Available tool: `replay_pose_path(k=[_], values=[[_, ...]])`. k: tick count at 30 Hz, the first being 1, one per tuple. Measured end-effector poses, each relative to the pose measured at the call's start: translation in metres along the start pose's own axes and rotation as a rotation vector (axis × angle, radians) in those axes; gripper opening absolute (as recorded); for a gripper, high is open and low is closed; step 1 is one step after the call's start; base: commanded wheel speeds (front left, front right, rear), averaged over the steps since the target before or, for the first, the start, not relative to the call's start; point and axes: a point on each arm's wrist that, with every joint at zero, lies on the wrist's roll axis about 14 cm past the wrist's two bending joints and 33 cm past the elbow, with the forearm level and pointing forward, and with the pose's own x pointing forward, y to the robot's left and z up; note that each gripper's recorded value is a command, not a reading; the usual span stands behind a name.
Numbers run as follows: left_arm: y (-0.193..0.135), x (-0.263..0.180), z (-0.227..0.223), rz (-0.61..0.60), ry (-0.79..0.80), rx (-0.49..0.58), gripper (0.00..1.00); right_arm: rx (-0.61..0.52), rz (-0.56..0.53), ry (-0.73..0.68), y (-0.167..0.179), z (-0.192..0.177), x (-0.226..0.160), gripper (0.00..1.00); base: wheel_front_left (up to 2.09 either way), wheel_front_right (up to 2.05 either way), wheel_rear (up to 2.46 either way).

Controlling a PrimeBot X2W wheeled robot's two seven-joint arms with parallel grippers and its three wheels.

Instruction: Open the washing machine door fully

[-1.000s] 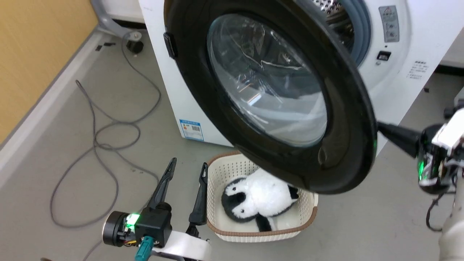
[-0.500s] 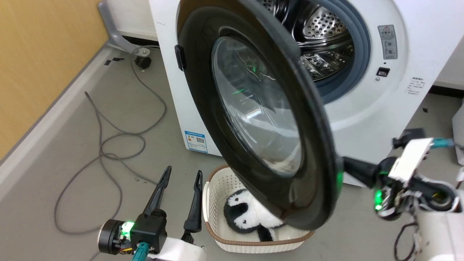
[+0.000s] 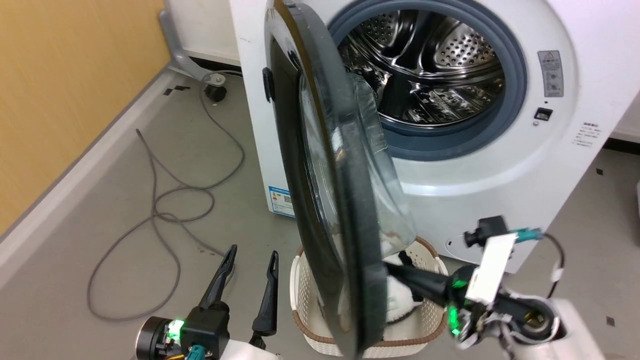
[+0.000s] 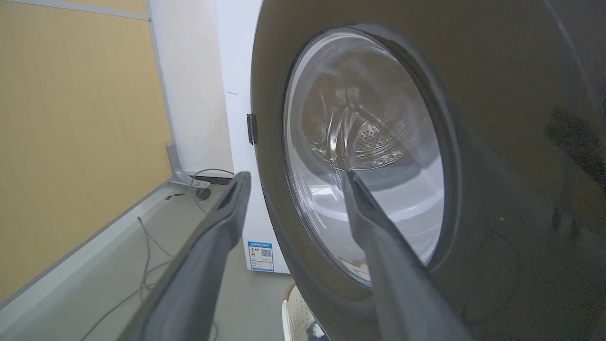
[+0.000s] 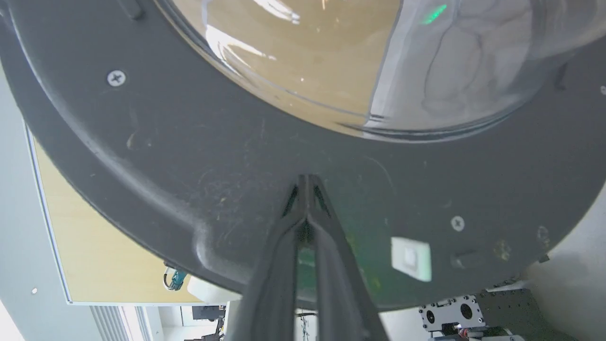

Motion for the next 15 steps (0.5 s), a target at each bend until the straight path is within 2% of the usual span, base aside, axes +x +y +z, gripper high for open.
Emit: replay_pose_path(k=[8, 15], values=[[0.004, -0.011, -0.008, 0.015, 0.028, -0.004, 1.00, -0.006, 0.017, 0.041, 0.004, -0.024, 0.018, 0.00, 0.00, 0.00, 0.00], [0.005, -0.010, -0.008, 0.017, 0.027, -0.010, 1.00, -0.067, 0.012, -0.058, 0.011, -0.005, 0.010, 0.00, 0.00, 0.00, 0.00]])
